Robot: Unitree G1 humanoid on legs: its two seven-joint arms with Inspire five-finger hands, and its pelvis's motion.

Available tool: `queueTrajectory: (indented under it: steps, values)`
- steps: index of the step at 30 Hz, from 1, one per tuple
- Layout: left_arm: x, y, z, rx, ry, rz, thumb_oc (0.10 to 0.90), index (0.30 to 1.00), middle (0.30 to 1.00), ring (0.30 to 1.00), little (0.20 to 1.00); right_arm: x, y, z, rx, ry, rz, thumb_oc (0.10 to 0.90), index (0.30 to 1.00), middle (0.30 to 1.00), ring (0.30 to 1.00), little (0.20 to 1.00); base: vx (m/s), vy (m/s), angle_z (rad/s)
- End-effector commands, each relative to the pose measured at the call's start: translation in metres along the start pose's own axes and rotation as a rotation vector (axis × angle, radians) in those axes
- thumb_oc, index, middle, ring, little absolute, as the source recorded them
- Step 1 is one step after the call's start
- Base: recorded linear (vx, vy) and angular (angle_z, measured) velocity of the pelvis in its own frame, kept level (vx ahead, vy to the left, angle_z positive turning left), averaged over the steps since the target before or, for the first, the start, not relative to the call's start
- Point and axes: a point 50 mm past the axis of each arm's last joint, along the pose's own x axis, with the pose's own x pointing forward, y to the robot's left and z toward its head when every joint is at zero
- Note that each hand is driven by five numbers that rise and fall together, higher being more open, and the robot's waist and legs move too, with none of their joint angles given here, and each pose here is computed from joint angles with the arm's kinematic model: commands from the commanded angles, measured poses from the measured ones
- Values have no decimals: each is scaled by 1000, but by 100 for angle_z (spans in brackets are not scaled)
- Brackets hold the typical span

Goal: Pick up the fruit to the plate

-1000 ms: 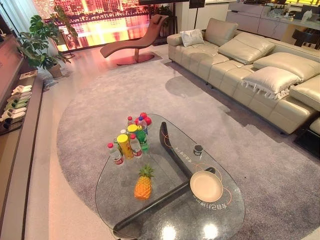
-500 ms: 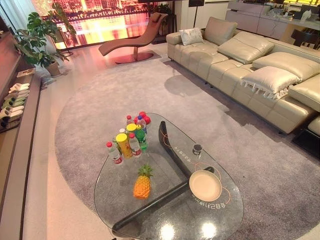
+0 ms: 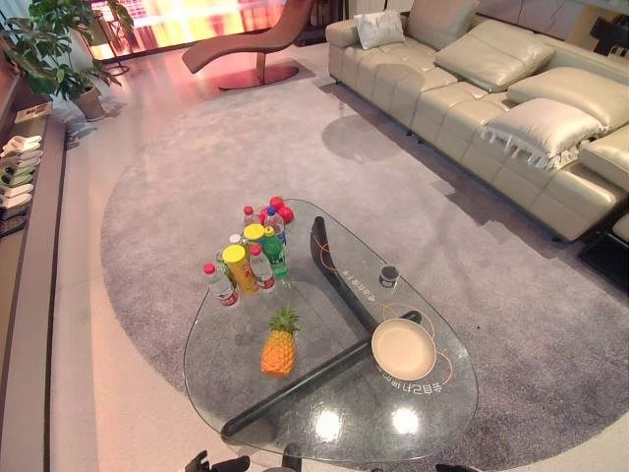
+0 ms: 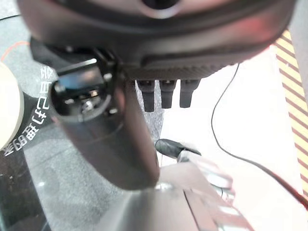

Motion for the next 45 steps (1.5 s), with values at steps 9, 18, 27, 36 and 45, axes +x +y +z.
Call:
queueTrajectory:
  steps: [9,18,27,36,45]
  values:
    - [-7,-22,125,-183,-501,-11,800,900,900,900,900,-1,3,54,-81,-205,-20,800,900,900,900,900,-74,13,0]
    - [-42,-32,189,-286,-783,-137,800,900,900,900,900,-7,-2,78,-62,-298,-57,800,900,900,900,900,-71,7,1]
    - [-91,-37,249,-281,-1030,-204,800,900,900,900,900,-12,-4,94,-54,-349,-66,800,900,900,900,900,-31,-1,3]
    - [-139,-37,295,-249,-1237,-247,800,900,900,900,900,-19,-2,111,33,-433,-84,800,900,900,900,900,4,-32,4]
    - [-147,-42,306,-227,-1277,-240,800,900,900,900,900,-26,-1,128,26,-504,-92,800,900,900,900,900,0,8,0]
